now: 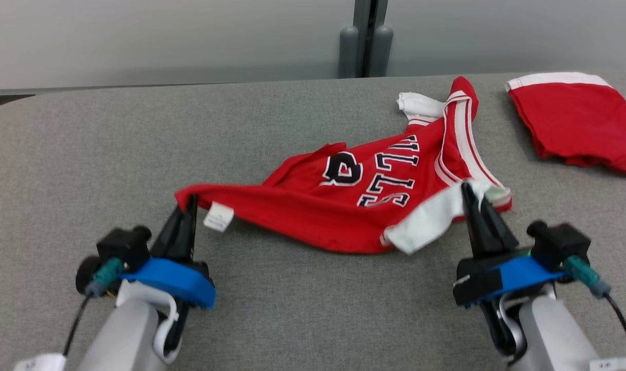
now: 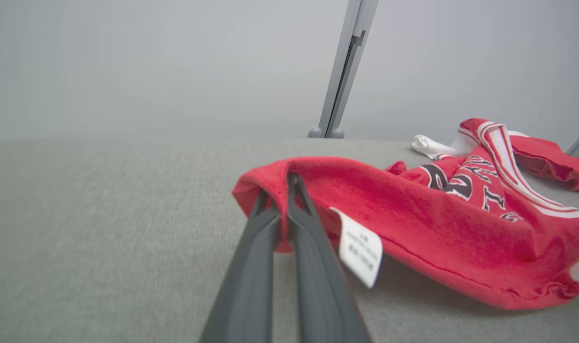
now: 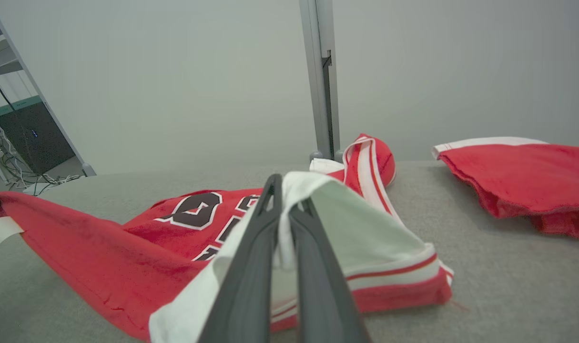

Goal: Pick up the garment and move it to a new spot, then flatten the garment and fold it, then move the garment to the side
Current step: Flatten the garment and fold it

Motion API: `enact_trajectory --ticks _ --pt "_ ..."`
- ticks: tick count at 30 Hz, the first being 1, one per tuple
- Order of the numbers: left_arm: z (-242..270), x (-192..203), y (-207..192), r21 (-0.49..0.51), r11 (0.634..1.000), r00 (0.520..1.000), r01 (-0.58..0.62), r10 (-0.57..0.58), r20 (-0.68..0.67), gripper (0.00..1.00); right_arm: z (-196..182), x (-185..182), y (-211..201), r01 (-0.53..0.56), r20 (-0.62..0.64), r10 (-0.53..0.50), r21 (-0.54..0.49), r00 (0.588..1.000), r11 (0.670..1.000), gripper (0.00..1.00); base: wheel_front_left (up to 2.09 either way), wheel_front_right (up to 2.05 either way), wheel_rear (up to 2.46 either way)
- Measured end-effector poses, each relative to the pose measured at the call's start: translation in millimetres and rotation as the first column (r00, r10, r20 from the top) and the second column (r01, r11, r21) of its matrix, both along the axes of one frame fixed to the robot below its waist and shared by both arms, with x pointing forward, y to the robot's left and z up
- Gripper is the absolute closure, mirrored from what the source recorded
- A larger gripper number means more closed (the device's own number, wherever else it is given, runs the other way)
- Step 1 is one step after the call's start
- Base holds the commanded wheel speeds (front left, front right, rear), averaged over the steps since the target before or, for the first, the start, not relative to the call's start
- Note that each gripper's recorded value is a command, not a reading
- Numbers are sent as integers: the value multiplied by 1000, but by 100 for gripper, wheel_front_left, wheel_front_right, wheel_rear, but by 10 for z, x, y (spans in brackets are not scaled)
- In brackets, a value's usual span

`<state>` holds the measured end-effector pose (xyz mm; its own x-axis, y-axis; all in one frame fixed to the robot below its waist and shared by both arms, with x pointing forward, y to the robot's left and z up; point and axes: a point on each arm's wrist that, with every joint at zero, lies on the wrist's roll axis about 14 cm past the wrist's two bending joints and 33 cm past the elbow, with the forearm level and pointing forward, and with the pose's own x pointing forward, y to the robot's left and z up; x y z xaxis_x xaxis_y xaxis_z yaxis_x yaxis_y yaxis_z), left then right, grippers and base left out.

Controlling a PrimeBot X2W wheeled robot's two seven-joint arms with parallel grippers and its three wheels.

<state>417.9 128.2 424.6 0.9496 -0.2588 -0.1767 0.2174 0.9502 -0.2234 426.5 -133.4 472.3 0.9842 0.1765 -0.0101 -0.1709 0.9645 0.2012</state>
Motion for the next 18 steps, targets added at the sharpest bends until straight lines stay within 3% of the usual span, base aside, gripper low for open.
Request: enact_trajectory --ticks 8,12,18 --pt "963 1215 21 81 995 962 57 -76 261 100 1129 1044 47 -28 312 50 -75 949 997 100 0 0 0" --pt "1467 1769 50 83 995 924 50 -78 373 100 1561 1545 6 -11 394 34 -60 918 998 100 0 0 0" --pt "1843 2401 73 105 994 895 36 -79 440 100 1999 2186 -178 37 454 -40 15 890 999 100 0 0 0"
